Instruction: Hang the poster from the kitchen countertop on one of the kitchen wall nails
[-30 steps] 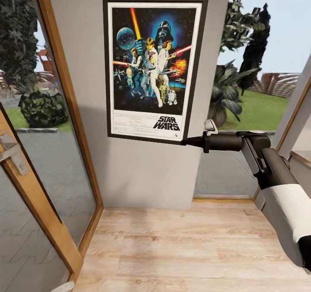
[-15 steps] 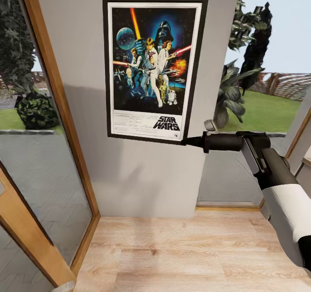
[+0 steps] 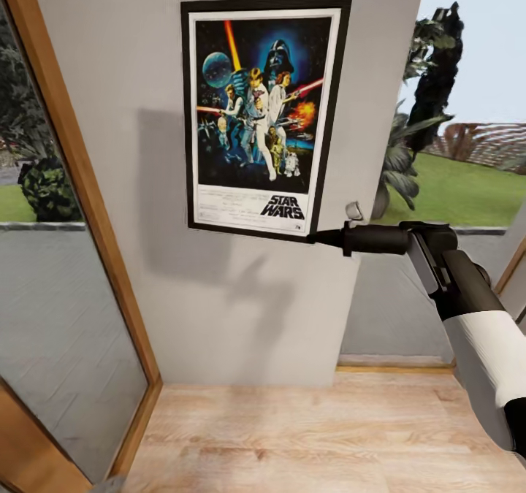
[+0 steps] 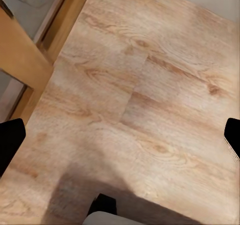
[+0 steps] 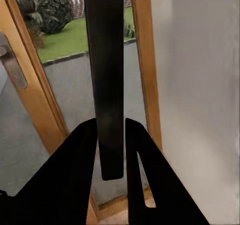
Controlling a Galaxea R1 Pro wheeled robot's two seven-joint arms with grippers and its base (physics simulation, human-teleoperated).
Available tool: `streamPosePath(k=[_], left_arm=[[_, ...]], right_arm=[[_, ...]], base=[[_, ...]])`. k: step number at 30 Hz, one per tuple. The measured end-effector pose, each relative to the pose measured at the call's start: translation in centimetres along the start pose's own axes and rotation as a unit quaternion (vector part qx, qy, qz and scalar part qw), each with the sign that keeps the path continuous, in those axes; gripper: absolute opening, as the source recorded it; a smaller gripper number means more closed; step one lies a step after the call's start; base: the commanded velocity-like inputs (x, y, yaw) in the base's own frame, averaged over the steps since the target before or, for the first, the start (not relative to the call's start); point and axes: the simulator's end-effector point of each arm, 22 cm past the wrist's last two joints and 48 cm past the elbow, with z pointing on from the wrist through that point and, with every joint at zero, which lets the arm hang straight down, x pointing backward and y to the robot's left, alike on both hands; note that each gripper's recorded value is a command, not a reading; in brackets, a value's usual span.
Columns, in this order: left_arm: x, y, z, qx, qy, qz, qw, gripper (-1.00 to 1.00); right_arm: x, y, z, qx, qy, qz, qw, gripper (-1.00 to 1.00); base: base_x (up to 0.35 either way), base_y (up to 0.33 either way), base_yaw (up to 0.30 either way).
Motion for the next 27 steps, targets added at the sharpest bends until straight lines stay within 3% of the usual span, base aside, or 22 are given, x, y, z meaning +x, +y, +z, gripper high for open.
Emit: streamPosePath(k=[12, 27], left_arm=[[0.00, 0.00, 0.02, 0.000, 0.000, 0.000, 1.0000, 1.00], [-0.01, 0.02, 0.04, 0.000, 0.000, 0.000, 1.0000, 1.00]], right_arm=[[-0.16, -0.32, 0.02, 0.009, -0.001, -0.002, 1.0000, -1.00], [-0.25, 0.32, 0.63, -0.001, -0.001, -0.005, 1.0000, -1.00]], base=[[0.295, 0.000, 0.000], [0.017, 0.000, 0.000]])
